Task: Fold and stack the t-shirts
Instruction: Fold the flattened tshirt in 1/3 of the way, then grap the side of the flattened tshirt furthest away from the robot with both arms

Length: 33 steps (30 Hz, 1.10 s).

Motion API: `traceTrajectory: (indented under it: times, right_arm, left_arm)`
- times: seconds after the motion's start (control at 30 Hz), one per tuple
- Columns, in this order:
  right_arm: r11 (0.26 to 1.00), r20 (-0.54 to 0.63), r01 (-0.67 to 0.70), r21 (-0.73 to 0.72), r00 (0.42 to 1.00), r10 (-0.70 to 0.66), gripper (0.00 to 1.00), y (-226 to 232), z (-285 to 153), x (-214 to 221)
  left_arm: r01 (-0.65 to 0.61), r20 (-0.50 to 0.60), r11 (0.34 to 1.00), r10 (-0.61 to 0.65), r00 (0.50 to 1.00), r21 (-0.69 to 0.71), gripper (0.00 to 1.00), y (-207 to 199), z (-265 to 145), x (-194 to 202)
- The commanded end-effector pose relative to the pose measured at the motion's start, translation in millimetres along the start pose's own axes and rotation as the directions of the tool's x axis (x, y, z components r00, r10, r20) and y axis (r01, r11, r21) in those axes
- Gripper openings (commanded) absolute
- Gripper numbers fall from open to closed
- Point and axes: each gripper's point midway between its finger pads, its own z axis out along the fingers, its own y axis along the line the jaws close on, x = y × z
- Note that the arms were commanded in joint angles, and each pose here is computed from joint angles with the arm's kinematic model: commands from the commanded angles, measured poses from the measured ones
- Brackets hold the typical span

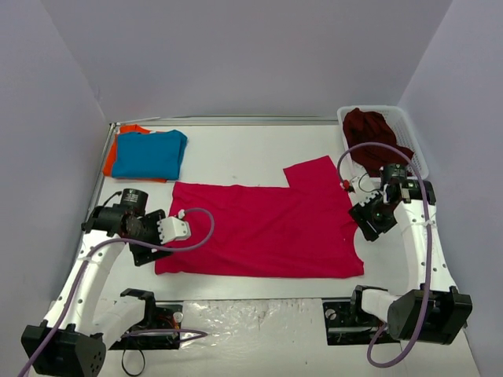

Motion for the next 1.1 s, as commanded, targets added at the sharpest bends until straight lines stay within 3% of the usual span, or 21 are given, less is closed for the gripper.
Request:
traceTrajectory:
  times: [0.0, 0.13, 0.2, 0.23, 0.33, 0.43, 0.53, 0.7, 0.8, 0.93, 1.07]
  right_arm:
    - [1.0, 0.021, 0.007, 0.004, 1.0, -0.008, 0.52, -10.8, -16.8, -14.5]
    - [0.999, 0.076, 0.009, -0.039, 0.997, -0.007, 0.52, -24.2, -14.6, -46.9]
    - [0.998, 0.146, -0.008, -0.061, 0.989, 0.017, 0.5, -33.7, -8.8, -74.2]
    - [0.997, 0.167, -0.016, -0.079, 0.985, 0.029, 0.49, -35.2, -6.5, -83.2]
    - [0.987, 0.206, -0.027, -0.158, 0.977, 0.06, 0.45, -42.6, 6.3, -113.0]
    - [0.974, 0.21, -0.041, -0.221, 0.974, 0.088, 0.41, -50.9, 19.3, -134.4]
    - [0.964, 0.199, -0.047, -0.263, 0.975, 0.102, 0.4, -55.0, 32.3, -146.5]
    - [0.947, 0.167, -0.044, -0.318, 0.981, 0.102, 0.4, -49.5, 52.4, -149.0]
    - [0.935, 0.157, -0.043, -0.352, 0.982, 0.104, 0.4, -43.4, 60.5, -148.9]
    - [0.927, 0.156, -0.053, -0.372, 0.981, 0.119, 0.38, -38.9, 66.5, -152.2]
    - [0.924, 0.146, -0.066, -0.377, 0.981, 0.13, 0.37, -37.6, 71.3, -152.0]
  left_arm:
    - [0.009, 0.016, 0.999, -0.008, 1.0, -0.038, 0.72, 24.5, -7.4, -11.3]
    - [0.139, 0.086, 0.989, -0.135, 0.987, -0.046, 0.75, 64.5, 4.9, -37.8]
    - [0.196, 0.098, 0.98, -0.198, 0.975, 0.033, 0.75, 75.1, 21.1, -47.4]
    - [0.197, 0.162, 0.979, -0.203, 0.966, 0.056, 0.75, 84.0, 20.3, -64.0]
    - [0.218, 0.216, 0.965, -0.246, 0.945, 0.144, 0.76, 103.6, 35.3, -87.4]
    - [0.217, 0.213, 0.955, -0.26, 0.942, 0.204, 0.77, 118.0, 54.0, -95.8]
    - [0.17, 0.215, 0.965, -0.212, 0.953, 0.2, 0.77, 139.4, 65.6, -101.1]
    - [0.047, 0.129, 0.988, -0.067, 0.989, 0.149, 0.78, 180.0, 84.0, -88.6]
    - [0.008, 0.129, 0.982, -0.033, 0.991, 0.189, 0.77, 195.5, 87.4, -88.8]
    - [0.05, 0.172, 0.96, -0.101, 0.98, 0.277, 0.72, 212.3, 86.8, -91.2]
    - [0.154, 0.187, 0.898, -0.249, 0.95, 0.413, 0.67, 208.5, 91.2, -97.6]
